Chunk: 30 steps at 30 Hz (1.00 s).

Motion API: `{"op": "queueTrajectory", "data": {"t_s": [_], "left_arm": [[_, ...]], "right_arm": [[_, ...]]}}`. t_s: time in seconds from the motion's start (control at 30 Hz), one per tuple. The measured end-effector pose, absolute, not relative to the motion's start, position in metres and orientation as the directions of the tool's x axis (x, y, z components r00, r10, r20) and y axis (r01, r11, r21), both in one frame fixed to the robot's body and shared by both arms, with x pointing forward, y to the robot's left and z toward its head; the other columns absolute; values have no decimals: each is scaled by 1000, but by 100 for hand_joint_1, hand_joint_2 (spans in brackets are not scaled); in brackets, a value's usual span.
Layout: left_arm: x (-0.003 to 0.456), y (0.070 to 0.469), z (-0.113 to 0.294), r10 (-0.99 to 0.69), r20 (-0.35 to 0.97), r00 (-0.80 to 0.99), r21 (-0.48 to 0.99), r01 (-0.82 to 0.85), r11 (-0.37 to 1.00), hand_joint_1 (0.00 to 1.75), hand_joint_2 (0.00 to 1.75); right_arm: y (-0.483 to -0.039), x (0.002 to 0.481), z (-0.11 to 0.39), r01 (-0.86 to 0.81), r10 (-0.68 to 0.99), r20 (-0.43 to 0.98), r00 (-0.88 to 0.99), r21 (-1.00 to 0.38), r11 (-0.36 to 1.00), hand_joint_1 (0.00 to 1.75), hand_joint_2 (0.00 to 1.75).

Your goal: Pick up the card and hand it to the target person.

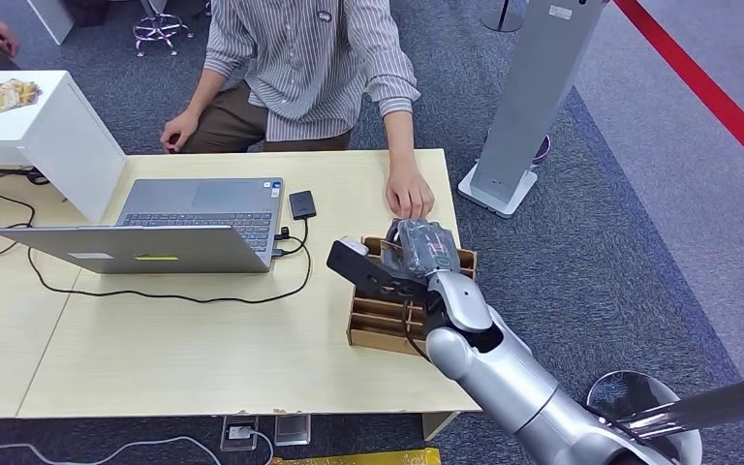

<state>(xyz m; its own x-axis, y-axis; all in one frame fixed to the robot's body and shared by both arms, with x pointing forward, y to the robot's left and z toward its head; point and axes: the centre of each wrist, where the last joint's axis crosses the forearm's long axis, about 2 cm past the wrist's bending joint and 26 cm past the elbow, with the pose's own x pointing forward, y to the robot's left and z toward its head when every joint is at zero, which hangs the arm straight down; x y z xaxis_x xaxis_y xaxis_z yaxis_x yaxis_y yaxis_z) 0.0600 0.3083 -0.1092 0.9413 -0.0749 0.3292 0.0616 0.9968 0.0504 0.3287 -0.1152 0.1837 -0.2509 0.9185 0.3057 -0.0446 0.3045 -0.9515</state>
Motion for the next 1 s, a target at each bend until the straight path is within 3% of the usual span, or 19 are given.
{"op": "queueTrajectory", "data": {"t_s": [0.3, 0.5, 0.73, 1.0], "left_arm": [[59, 308, -109, -67, 320, 945, 48, 54, 997, 0, 0], [59, 308, -109, -67, 323, 944, 42, 57, 998, 0, 0], [59, 308, -109, -74, 340, 937, 44, 63, 997, 0, 0], [59, 307, -109, -75, 340, 937, 44, 64, 997, 0, 0]], "right_arm": [[-117, 321, 223, -2, 866, 367, -339, -921, 389, 166, 175], [-118, 315, 237, 8, 730, 446, -518, -851, 526, 166, 175], [-123, 315, 239, 176, 630, 380, -677, -747, 641, 166, 175], [-128, 311, 227, 301, 631, 313, -710, -675, 674, 166, 175]]}}
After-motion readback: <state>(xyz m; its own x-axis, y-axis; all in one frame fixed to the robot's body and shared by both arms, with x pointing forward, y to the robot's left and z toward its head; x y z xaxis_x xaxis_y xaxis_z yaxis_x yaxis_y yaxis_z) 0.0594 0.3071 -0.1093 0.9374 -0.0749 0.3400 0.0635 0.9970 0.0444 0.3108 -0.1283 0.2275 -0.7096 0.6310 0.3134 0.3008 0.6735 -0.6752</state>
